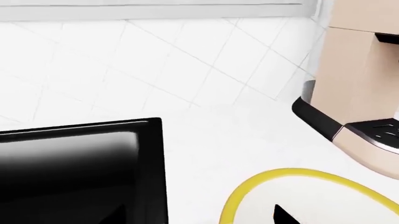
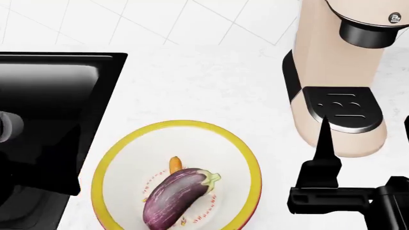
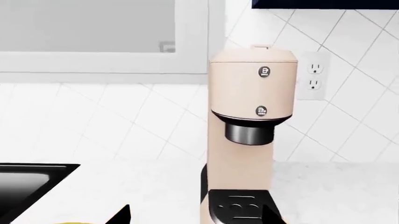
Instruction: There is a mixed pile of frozen fruits and vegetables on the counter. Locate all the frozen vegetables and place the items in a bowl on the counter. Take all the frozen fruits and defrost them in a running sink.
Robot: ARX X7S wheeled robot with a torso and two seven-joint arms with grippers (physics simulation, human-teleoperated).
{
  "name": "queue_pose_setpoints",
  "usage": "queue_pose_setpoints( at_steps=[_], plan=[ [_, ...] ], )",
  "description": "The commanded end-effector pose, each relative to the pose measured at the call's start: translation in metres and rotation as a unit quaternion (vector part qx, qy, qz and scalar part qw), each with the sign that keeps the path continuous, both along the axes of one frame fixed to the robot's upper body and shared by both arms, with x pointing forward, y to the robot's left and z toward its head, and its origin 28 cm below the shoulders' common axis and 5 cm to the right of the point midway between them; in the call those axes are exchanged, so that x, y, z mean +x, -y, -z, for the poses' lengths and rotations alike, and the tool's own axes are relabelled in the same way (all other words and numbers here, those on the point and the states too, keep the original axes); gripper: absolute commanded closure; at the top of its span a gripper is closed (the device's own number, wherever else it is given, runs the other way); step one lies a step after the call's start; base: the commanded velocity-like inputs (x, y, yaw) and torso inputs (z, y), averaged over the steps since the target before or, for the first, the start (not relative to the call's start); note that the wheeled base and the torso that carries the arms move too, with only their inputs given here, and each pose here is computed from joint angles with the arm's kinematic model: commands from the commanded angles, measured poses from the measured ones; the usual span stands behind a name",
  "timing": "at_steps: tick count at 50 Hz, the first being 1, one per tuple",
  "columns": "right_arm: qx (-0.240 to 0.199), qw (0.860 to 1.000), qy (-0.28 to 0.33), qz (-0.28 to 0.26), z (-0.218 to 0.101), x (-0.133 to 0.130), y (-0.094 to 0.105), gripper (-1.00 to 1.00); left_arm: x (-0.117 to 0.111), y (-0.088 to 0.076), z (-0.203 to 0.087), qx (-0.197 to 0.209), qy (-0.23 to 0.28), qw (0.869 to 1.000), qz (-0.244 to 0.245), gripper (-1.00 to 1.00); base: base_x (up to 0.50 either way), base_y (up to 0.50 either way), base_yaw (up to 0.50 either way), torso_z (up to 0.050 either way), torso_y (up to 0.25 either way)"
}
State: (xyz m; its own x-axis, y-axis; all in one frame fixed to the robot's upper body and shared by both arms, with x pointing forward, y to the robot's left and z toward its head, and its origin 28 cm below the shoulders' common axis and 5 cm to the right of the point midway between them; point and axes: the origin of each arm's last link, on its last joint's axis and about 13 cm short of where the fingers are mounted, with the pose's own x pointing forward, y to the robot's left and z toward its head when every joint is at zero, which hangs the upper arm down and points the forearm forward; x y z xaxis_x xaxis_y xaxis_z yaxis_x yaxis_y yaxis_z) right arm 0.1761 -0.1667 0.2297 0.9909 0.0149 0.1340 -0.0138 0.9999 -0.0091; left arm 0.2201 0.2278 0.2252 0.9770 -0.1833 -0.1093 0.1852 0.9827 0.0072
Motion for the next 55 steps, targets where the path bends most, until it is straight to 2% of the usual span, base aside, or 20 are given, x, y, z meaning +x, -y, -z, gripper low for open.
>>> queue_pose_setpoints(
  at_steps=[1,9,15,25,39,55],
  plan=[
    [-0.007,1.000,0.024,0.002,-0.004,0.001,0.003,-1.00,-0.007,-0.023,-0.008,-0.033,0.044,0.997,-0.047,-1.00,0.06,0.50,0.00,0.000,0.000],
    [-0.006,1.000,0.022,-0.006,-0.003,0.001,0.001,-1.00,-0.010,-0.024,-0.013,-0.022,0.057,0.997,-0.055,-1.00,0.06,0.50,0.00,0.000,0.000],
    [-0.008,1.000,0.015,-0.011,-0.003,0.001,-0.001,-1.00,-0.008,-0.027,-0.020,-0.033,0.064,0.995,-0.063,-1.00,0.03,0.50,0.00,0.000,0.000],
    [0.002,1.000,0.012,-0.013,-0.002,-0.002,-0.001,-1.00,-0.014,-0.024,-0.008,-0.018,0.048,0.998,-0.043,-1.00,0.00,0.50,0.00,0.000,0.000],
    [0.005,1.000,0.011,-0.017,-0.006,-0.001,-0.002,-1.00,-0.016,-0.033,-0.007,-0.023,0.051,0.996,-0.066,-1.00,0.00,0.50,0.00,0.000,0.000],
    [0.008,1.000,0.013,-0.018,-0.006,-0.002,-0.001,-1.00,-0.016,-0.031,-0.006,-0.022,0.050,0.996,-0.066,-1.00,0.00,0.50,0.00,0.000,0.000]
  ],
)
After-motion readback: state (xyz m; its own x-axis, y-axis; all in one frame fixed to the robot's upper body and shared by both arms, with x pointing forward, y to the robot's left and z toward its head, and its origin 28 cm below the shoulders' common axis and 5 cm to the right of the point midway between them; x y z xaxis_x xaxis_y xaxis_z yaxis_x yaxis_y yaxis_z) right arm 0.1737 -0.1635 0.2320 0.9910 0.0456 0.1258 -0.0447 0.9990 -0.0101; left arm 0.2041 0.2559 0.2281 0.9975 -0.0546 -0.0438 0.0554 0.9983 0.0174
